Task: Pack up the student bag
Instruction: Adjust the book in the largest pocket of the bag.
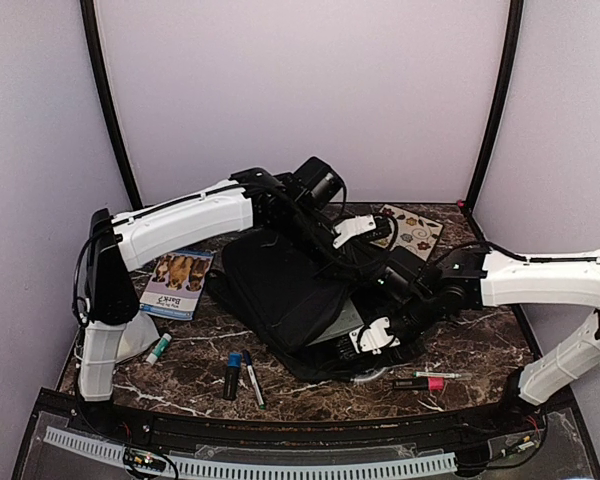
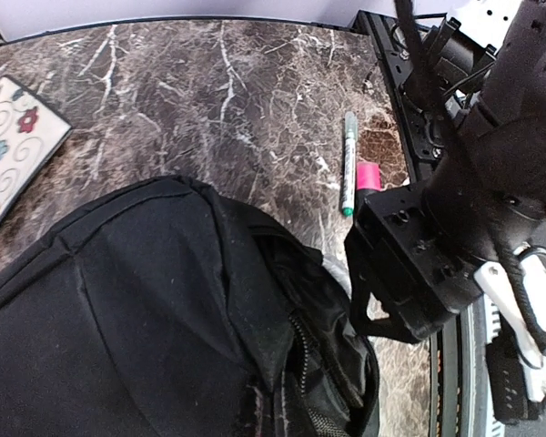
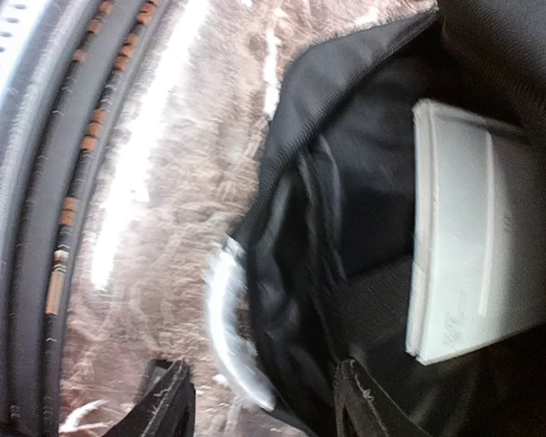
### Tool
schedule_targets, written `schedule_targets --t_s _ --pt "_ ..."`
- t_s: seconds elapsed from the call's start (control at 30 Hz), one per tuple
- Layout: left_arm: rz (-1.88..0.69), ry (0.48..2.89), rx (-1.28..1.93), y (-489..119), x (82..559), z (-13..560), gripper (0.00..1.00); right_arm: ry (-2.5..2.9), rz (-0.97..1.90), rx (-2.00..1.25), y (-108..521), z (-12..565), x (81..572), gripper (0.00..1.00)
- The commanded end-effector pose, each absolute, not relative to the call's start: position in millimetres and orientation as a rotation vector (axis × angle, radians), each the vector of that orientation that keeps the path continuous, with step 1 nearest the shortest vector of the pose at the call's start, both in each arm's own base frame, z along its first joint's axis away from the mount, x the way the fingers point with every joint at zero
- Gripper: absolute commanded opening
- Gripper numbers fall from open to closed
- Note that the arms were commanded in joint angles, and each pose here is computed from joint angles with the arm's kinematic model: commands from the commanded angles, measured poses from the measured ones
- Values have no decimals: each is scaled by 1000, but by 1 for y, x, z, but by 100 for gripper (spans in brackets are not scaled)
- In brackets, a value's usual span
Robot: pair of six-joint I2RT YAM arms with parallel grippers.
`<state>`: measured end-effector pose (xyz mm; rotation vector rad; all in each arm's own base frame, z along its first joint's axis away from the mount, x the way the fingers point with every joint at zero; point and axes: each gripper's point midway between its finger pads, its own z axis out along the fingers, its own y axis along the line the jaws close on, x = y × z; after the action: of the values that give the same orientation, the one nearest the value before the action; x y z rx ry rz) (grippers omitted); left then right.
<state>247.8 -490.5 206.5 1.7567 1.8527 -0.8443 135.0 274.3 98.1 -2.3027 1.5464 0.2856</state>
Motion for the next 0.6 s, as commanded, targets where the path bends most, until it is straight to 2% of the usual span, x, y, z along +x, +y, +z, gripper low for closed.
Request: schedule_targets --t_s 0.0,0.27,0.57 --pt "-747 1761 1717 -461 249 261 0 1443 0 -2189 299 113 177 49" --pt "-697 1710 1715 -453 249 281 0 1261 -163 -2115 353 116 194 52" --pt "-723 1683 1714 -453 244 290 0 1143 -467 -2206 355 59 218 54"
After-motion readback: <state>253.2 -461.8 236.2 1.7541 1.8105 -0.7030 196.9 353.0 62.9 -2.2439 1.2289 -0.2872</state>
